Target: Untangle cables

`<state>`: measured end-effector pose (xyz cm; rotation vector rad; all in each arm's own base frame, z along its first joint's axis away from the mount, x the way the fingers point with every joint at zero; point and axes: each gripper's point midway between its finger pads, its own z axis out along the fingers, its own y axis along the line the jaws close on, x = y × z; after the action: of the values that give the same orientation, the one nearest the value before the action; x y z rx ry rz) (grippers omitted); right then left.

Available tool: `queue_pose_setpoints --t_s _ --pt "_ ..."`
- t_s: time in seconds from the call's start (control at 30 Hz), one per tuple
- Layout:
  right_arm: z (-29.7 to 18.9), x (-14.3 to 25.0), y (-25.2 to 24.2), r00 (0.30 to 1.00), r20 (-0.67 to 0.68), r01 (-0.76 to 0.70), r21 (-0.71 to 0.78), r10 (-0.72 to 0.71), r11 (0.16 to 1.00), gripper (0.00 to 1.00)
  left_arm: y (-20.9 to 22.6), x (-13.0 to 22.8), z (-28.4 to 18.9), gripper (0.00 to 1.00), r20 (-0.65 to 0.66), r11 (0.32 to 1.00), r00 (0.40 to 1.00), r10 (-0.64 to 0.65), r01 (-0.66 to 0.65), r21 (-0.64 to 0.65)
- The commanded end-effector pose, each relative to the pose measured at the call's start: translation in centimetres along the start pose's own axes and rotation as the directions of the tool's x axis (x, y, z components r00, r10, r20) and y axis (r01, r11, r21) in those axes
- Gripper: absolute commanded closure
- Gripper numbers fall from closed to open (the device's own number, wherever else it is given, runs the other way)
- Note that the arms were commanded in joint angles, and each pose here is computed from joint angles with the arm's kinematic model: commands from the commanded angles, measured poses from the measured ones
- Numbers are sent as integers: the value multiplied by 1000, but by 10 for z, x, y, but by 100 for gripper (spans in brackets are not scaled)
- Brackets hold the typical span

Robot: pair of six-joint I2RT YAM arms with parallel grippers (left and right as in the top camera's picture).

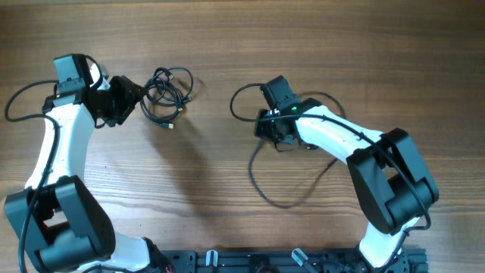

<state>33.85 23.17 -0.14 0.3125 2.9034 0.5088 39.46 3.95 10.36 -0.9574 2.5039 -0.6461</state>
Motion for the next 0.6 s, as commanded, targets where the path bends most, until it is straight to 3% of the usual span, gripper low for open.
queue_pose_setpoints --t_s 0.0,0.2,0.4,0.57 --pt "-12 -18 0 999 42 -34 -16 34 999 96 4 2 3 43 -9 1000 1000 -2 1 -9" --pt "-140 -104 -8 948 286 -79 -203 137 976 96 4 2 3 43 -9 1000 1000 -2 2 -9" --pt "-226 -175 -150 741 591 -340 -79 319 937 96 4 2 3 43 -9 1000 1000 -2 2 -9" --pt "-270 -198 -231 595 701 -462 -102 393 881 96 4 2 3 43 -9 1000 1000 -2 2 -9"
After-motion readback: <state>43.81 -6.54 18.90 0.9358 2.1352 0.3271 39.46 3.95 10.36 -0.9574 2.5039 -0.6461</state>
